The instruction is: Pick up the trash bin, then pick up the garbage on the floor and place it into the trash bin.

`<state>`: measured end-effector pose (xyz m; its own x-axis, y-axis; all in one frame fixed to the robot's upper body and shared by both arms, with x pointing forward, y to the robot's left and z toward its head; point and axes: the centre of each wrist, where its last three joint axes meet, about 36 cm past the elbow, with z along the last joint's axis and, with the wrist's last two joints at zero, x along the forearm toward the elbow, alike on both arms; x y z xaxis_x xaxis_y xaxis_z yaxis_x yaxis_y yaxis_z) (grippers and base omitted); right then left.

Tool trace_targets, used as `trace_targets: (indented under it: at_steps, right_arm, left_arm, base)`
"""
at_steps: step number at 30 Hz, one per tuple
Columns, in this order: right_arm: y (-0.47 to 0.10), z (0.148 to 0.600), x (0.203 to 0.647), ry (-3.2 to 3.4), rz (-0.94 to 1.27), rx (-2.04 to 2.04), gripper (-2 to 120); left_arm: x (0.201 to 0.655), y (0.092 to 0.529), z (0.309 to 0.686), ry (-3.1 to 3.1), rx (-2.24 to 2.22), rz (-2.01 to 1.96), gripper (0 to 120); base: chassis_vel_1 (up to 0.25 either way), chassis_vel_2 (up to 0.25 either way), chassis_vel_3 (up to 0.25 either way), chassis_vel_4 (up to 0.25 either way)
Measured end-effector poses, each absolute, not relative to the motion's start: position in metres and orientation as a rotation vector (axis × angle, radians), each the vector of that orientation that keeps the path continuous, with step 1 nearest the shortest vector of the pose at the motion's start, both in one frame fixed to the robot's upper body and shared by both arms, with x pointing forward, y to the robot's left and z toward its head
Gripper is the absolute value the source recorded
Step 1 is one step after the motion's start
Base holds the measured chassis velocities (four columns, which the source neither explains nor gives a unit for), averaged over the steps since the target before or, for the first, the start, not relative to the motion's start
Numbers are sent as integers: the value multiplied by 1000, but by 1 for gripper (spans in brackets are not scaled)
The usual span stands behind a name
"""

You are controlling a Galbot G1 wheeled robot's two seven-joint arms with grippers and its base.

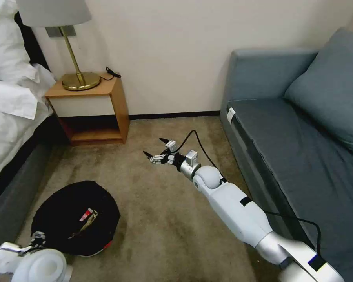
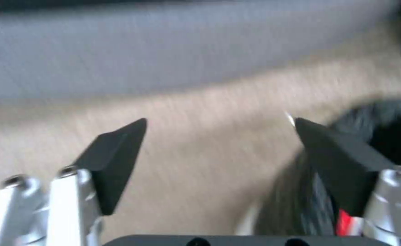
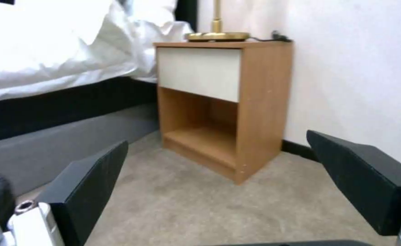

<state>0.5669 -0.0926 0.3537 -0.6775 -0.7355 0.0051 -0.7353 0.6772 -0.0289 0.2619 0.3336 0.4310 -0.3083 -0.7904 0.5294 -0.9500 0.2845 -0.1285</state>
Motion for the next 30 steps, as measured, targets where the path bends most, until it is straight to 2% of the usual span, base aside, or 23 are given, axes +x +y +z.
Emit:
trace_targets:
  at_steps: [1, 2, 3, 10, 17, 23, 30]
  right_arm:
    - [-94, 353, 566, 2880, -39, -1238, 100]
    - [-94, 353, 565, 2882, -37, -1234, 100]
    - [-97, 352, 564, 2900, -25, -1195, 100]
    - [-99, 352, 557, 2971, 56, -1035, 100]
    - [-104, 356, 545, 3119, 252, -890, 100]
    - [-104, 350, 532, 3175, 459, -852, 100]
    - [-103, 347, 528, 3175, 563, -812, 100]
  left_arm:
    - [260, 334, 431, -2226, 1602, 557, 91]
    - [259, 334, 431, -2238, 1611, 542, 91]
    - [255, 335, 430, -2313, 1647, 461, 99]
    - [247, 320, 445, -2664, 1533, 260, 100]
    - [263, 319, 464, -2947, 1137, 28, 100]
    - [292, 355, 437, -3048, 788, -22, 100]
    - [312, 370, 433, -3190, 554, 47, 100]
  base:
    - [0, 0, 0, 0]
    - [0, 0, 0, 0]
    - [0, 0, 0, 0]
    - [0, 0, 0, 0]
    - [0, 0, 0, 0]
    - [0, 0, 0, 0]
    - [0, 0, 0, 0]
